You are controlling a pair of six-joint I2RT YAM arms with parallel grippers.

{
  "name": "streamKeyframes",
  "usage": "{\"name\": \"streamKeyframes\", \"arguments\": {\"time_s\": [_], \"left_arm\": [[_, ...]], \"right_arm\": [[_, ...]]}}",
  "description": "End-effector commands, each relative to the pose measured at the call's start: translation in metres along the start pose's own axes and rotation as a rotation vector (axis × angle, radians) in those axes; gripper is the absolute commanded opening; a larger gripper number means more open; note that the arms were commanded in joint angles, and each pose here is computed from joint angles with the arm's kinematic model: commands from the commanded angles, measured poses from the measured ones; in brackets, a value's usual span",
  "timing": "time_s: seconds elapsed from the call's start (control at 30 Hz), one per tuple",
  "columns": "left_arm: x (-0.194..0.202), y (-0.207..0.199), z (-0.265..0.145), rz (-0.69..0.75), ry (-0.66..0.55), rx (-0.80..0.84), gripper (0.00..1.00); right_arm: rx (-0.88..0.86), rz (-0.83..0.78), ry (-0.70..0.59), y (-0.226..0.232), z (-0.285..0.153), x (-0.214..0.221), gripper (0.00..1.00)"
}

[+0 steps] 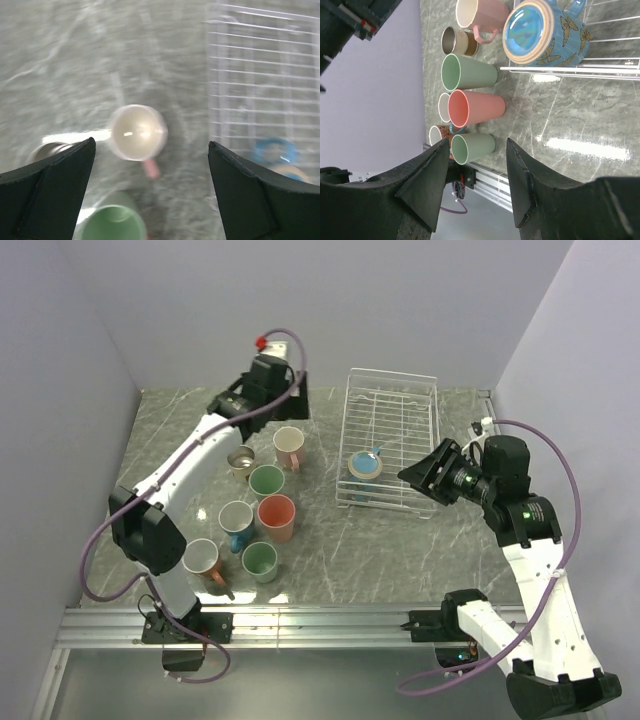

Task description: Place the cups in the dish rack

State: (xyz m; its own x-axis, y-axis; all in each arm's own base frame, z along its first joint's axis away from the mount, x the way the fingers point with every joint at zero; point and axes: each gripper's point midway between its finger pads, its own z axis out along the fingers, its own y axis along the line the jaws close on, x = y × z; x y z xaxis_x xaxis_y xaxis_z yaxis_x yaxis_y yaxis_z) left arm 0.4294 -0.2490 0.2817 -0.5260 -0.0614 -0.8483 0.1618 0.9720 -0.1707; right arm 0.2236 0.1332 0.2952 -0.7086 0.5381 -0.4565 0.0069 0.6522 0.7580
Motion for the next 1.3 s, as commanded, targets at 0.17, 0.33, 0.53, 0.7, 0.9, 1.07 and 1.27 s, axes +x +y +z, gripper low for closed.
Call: {"name": "streamKeyframes", "arguments": {"time_s": [0.17,0.33,0.53,0.7,0.9,1.07,1.27], "left_arm": [[0.037,0.066,0.034,-0.062,0.186,-0.122,0.97],[0.065,0.071,0.055,-0.056,0.264,-0.106,0.85],[0.087,0.082,0.077,-0.063,0.311,-0.142,0.72],[0.097,0.087,0.091,-0.08,0.34,-0.133,0.58],[0.111,0.09,0.106,-0.076,0.384,-0.144,0.5],[0.116,0.086,0.113,-0.09,0.397,-0.11,0.25],[0.091,0.08,0.108,-0.126,0.342,-0.078,0.0]], "right_arm": [[0.007,-0.032,-0.017,-0.003,0.003,-0.003,0.56],[0.025,-0.038,-0.007,-0.007,0.007,-0.004,0.56],[0.041,-0.047,0.001,-0.008,0.011,-0.007,0.56],[0.06,-0.061,0.008,-0.01,0.016,-0.011,0.56],[0.062,-0.078,0.011,-0.005,0.02,-0.017,0.56],[0.071,-0.087,0.01,-0.006,0.021,-0.017,0.56],[0.065,-0.097,0.004,-0.004,0.02,-0.018,0.56]]}}
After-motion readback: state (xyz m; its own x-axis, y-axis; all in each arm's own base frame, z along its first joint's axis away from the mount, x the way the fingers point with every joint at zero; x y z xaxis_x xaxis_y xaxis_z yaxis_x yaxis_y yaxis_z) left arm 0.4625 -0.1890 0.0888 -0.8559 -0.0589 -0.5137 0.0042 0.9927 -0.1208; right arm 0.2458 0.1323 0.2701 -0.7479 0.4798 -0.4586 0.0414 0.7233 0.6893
